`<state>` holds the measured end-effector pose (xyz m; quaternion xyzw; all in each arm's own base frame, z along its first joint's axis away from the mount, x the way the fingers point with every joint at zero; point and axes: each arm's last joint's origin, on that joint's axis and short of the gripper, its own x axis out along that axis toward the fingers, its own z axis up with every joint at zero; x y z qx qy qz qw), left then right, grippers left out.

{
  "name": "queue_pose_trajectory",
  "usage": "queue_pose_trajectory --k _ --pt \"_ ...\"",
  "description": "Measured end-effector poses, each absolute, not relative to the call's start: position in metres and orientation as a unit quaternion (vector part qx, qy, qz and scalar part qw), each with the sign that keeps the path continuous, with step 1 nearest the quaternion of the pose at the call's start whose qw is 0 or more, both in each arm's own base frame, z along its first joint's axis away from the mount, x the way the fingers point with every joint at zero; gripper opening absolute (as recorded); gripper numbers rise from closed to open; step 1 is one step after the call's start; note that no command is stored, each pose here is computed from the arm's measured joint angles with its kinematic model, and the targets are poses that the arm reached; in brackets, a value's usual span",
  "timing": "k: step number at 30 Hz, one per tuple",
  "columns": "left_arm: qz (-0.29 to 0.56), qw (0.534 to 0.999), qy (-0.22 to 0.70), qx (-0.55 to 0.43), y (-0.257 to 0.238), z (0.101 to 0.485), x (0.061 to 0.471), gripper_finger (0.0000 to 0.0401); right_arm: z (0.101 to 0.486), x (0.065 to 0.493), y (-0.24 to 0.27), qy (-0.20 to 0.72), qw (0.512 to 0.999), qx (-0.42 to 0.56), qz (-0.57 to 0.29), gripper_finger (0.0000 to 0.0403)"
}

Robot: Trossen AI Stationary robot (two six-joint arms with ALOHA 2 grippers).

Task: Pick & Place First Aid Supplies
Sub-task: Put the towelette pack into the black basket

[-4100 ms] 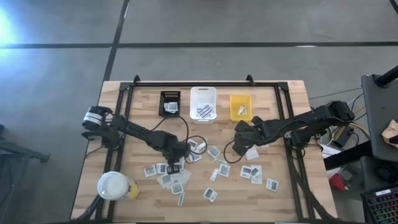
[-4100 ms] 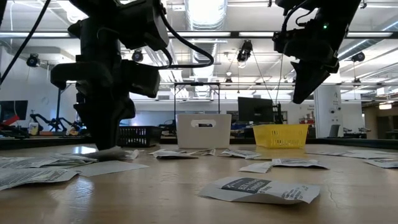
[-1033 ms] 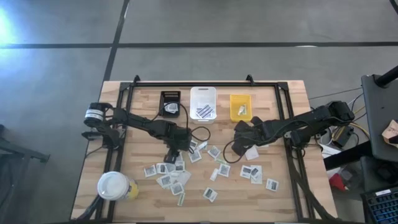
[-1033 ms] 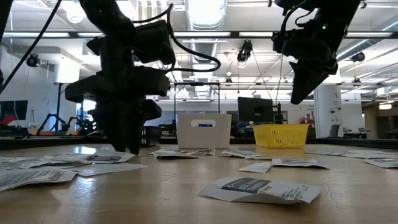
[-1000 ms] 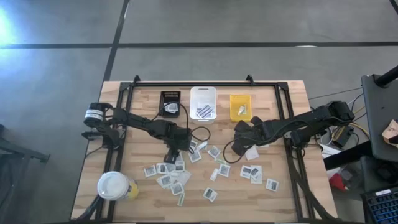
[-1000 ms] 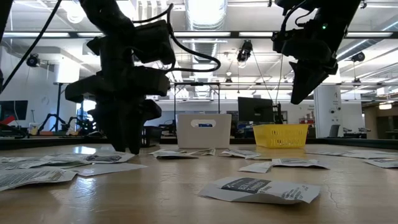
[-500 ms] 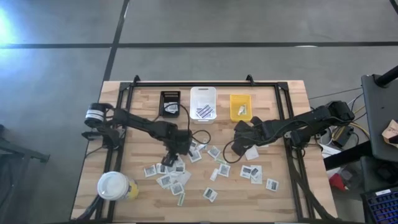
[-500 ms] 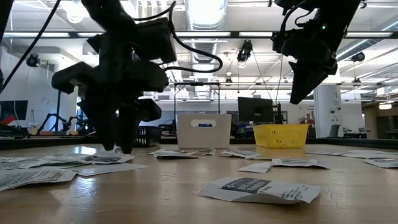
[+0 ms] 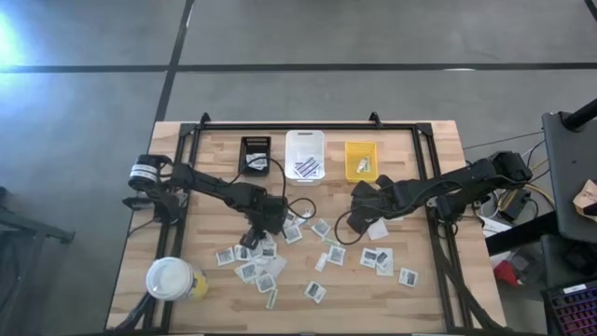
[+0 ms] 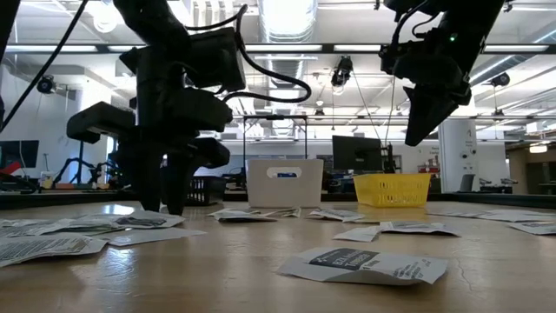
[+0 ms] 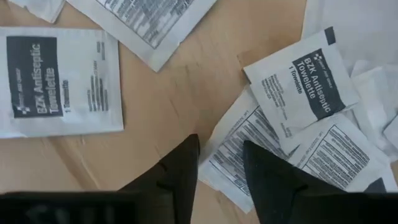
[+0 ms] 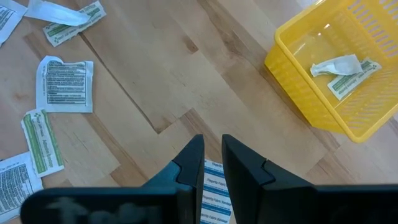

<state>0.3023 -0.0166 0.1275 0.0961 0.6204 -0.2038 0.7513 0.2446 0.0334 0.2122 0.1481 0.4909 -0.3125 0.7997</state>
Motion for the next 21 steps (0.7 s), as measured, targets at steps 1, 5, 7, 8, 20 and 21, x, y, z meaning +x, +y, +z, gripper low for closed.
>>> queue_pose_trajectory --k 1,5,7,8,20,21 --pt "-0.202 0.748 0.625 0.097 -0.016 0.126 0.302 0.0118 0.212 0.245 0.033 0.491 0.8 0.148 -0.313 0.0052" --pt "-0.198 0.742 0.634 0.097 -0.016 0.123 0.301 0.0067 0.211 0.244 0.033 0.491 0.799 0.148 -0.313 0.0052" --pt "-0.195 0.741 0.635 0.097 -0.016 0.122 0.301 0.0046 0.211 0.244 0.033 0.492 0.799 0.148 -0.313 0.0052" --pt "-0.194 0.741 0.636 0.097 -0.015 0.122 0.301 0.0038 0.211 0.244 0.033 0.491 0.799 0.148 -0.313 0.0052" --pt "-0.171 0.762 0.619 0.081 -0.015 0.143 0.299 0.0011 0.211 0.244 0.033 0.491 0.799 0.149 -0.313 0.0052" --pt "-0.17 0.767 0.613 0.082 -0.015 0.148 0.299 0.0008 0.211 0.244 0.033 0.491 0.799 0.149 -0.313 0.0052"
